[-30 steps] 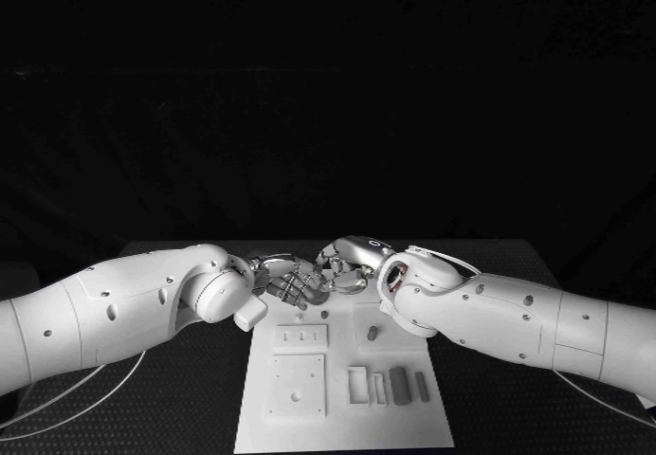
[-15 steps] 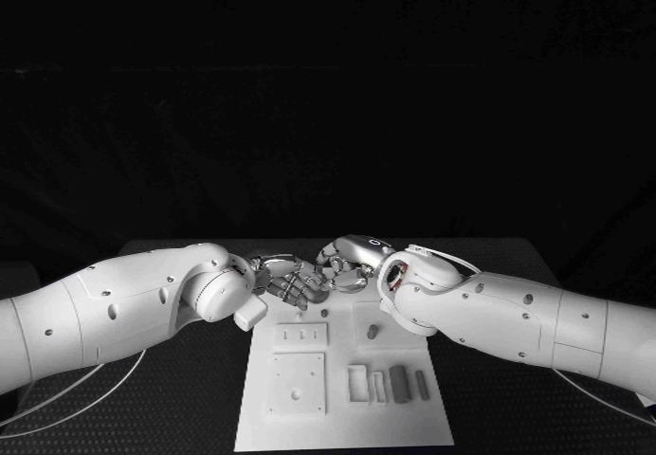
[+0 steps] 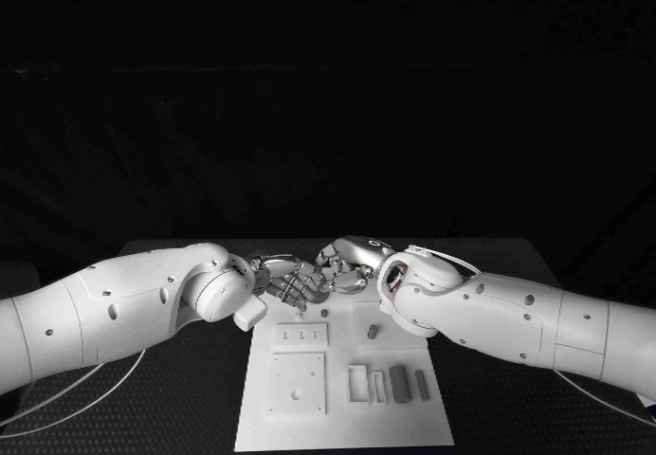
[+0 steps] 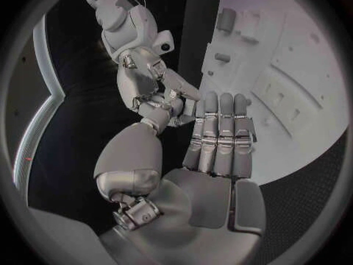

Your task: Assemble the parts on the task board

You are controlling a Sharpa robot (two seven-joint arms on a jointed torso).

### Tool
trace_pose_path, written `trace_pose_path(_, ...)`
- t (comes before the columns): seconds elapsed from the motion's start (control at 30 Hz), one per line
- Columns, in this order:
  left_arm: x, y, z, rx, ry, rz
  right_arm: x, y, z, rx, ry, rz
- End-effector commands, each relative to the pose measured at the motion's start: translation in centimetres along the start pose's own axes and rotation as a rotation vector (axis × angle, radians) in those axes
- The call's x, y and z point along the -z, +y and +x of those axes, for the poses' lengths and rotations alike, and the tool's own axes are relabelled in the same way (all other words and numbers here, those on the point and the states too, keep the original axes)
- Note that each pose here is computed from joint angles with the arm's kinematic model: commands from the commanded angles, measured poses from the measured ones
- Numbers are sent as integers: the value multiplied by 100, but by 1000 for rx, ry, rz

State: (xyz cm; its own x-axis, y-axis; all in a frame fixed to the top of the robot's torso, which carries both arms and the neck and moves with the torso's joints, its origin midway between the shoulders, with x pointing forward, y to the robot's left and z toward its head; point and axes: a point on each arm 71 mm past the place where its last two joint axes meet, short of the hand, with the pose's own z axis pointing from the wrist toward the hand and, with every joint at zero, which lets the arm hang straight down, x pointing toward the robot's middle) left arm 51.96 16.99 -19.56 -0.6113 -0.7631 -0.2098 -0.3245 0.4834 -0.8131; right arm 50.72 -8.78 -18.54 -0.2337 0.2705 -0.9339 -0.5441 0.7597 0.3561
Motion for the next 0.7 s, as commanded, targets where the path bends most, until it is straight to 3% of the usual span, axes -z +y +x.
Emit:
trace_pose_path(0.03, -4, -15, 15, -5, 4, 7, 4, 9, 15, 0, 15, -4)
trace_pose_path(0.7, -9, -16, 39, -18, 19, 5, 3, 15, 26, -1, 23, -3)
